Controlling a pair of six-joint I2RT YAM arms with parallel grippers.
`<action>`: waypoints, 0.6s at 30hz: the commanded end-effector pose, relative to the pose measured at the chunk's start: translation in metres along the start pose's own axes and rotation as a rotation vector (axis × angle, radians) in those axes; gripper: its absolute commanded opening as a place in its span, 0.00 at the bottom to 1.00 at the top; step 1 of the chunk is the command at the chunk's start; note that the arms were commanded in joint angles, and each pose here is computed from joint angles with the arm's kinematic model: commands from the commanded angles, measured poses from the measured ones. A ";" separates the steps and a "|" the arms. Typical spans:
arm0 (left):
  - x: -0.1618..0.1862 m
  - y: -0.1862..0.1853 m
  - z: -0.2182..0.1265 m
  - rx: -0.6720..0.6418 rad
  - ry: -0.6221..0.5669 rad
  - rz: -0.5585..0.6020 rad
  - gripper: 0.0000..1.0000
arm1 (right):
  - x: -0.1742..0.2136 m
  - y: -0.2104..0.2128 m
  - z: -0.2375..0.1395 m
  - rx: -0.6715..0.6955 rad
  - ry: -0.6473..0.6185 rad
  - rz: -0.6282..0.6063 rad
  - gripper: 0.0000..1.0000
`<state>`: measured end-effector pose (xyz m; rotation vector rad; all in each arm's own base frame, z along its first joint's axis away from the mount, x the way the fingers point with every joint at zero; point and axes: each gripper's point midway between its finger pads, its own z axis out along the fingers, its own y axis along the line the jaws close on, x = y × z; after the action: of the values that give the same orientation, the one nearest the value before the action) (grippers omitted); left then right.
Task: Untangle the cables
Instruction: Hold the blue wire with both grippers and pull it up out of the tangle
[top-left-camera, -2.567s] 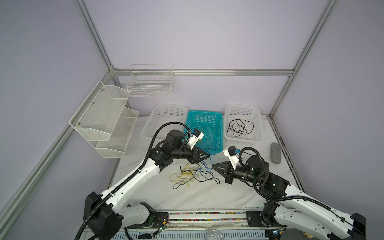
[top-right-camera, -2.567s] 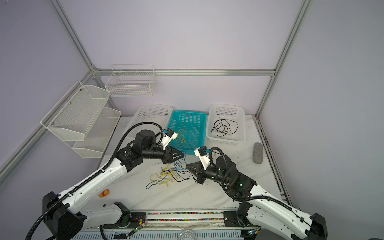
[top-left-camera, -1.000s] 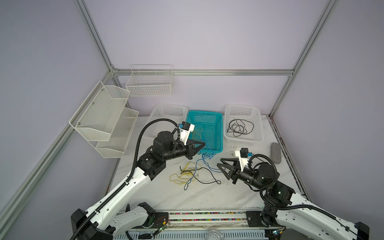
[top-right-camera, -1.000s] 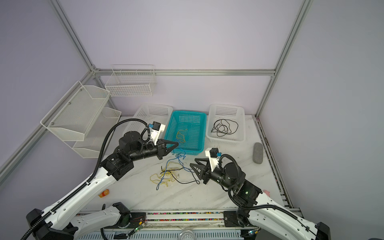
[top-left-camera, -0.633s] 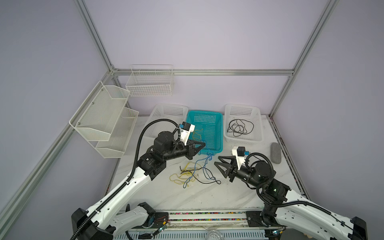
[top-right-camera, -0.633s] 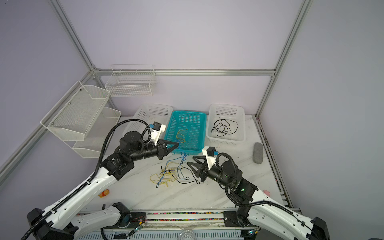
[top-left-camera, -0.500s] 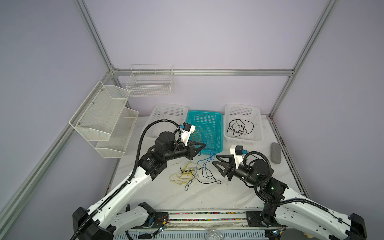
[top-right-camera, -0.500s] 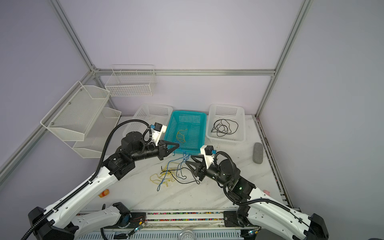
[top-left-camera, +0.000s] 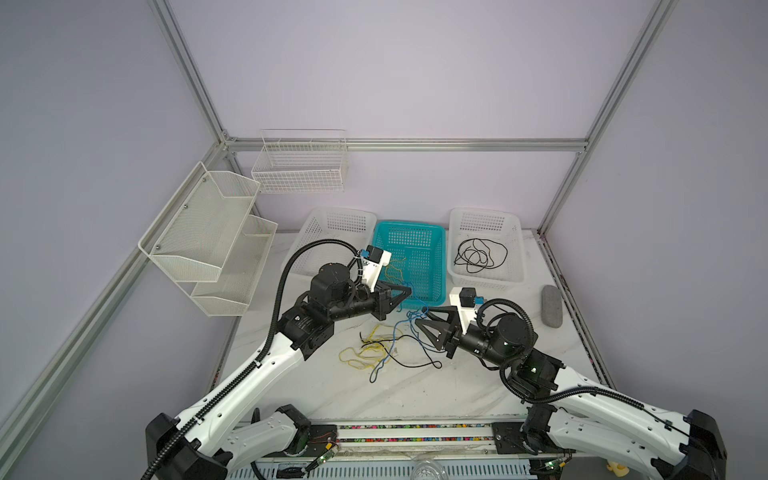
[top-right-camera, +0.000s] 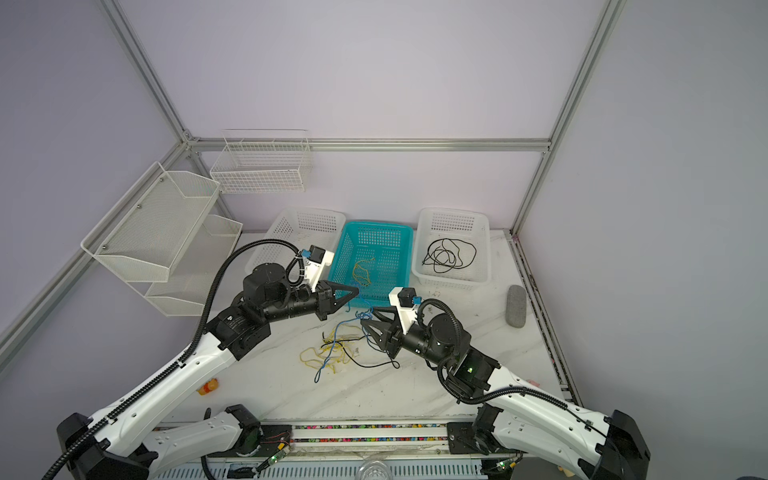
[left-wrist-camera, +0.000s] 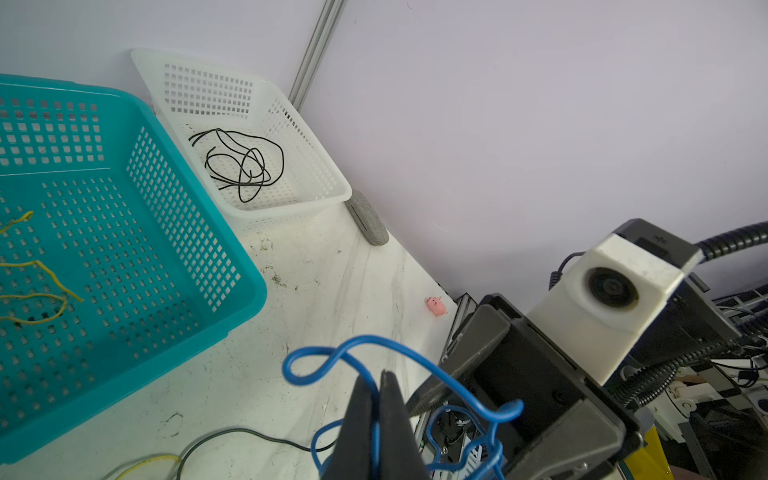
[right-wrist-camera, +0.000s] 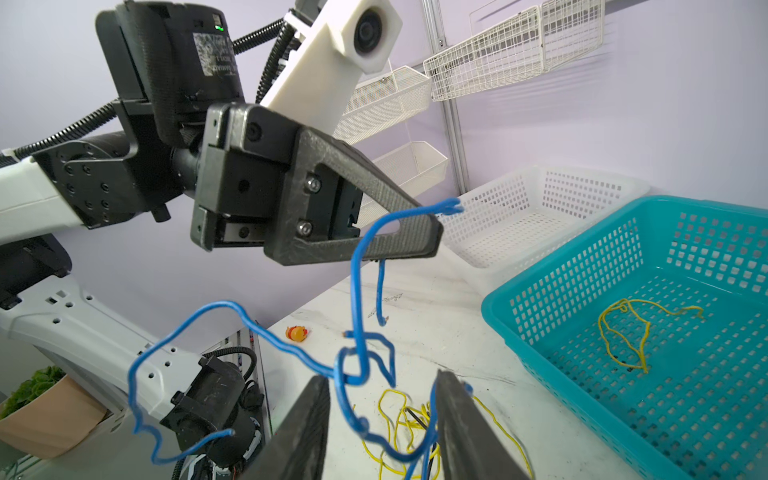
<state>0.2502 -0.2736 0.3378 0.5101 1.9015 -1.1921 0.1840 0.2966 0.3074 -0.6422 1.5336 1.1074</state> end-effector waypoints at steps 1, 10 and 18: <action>0.008 0.002 0.002 0.016 0.008 -0.005 0.00 | -0.026 0.013 0.000 -0.038 -0.072 -0.039 0.40; 0.005 0.001 0.002 0.014 0.002 -0.001 0.00 | -0.022 0.015 0.003 -0.047 -0.058 -0.039 0.23; 0.005 0.001 0.001 0.011 0.000 0.002 0.00 | -0.019 0.014 0.004 -0.039 -0.052 -0.042 0.11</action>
<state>0.2504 -0.2734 0.3375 0.5097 1.9021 -1.1906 0.1808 0.3017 0.3093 -0.6682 1.5209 1.1050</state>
